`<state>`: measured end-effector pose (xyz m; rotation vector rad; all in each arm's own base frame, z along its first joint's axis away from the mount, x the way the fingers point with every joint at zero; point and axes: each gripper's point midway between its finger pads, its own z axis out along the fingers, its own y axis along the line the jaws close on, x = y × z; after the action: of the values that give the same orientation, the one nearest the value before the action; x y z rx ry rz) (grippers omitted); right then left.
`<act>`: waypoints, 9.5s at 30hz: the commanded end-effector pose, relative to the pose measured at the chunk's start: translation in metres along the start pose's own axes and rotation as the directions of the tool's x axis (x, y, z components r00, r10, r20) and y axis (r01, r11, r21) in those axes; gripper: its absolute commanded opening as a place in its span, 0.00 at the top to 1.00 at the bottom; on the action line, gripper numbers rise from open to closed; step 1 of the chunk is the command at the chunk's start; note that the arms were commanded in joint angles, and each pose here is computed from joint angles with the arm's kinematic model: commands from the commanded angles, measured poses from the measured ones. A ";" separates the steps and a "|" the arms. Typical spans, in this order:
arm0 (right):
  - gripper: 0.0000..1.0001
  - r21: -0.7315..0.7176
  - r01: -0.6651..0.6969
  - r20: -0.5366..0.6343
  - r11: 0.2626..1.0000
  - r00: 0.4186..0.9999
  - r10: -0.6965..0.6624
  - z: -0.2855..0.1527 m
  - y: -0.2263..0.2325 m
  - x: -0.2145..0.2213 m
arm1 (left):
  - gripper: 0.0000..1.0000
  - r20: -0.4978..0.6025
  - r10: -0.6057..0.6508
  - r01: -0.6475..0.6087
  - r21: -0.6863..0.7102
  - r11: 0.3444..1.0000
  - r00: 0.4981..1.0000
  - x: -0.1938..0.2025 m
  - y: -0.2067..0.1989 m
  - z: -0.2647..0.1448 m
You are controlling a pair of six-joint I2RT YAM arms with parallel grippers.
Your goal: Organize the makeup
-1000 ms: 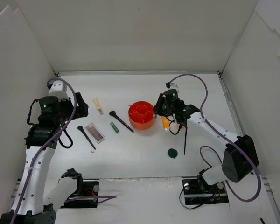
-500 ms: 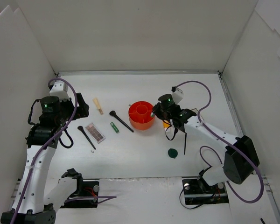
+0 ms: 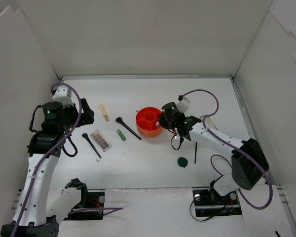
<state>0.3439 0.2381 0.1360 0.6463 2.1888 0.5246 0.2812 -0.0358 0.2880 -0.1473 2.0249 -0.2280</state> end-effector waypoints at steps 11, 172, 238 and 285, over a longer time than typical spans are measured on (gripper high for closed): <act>0.84 -0.039 -0.080 0.062 0.996 0.995 0.082 0.004 0.022 -0.010 | 0.01 0.069 -0.010 0.008 0.030 1.000 0.998 -0.020 -0.007 -0.001; 0.63 0.121 0.345 0.357 0.931 0.860 -0.365 -0.156 -0.108 -0.092 | 0.73 -0.021 0.727 -0.617 0.512 0.597 0.686 0.131 -0.302 0.144; 0.85 0.300 0.520 -0.315 0.799 0.845 -0.432 0.029 -0.176 -0.036 | 0.04 -0.229 0.069 -0.031 0.166 0.986 0.971 0.046 -0.029 0.024; 1.00 -0.689 0.264 -0.152 0.675 0.858 -0.490 -0.085 0.118 -0.013 | 0.01 -0.238 0.066 -0.027 0.163 0.986 0.969 0.051 -0.028 0.025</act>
<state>0.3220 0.2830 0.2168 -0.2256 2.2752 1.0093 0.2729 -0.0761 0.2227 0.0119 2.3142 -0.3954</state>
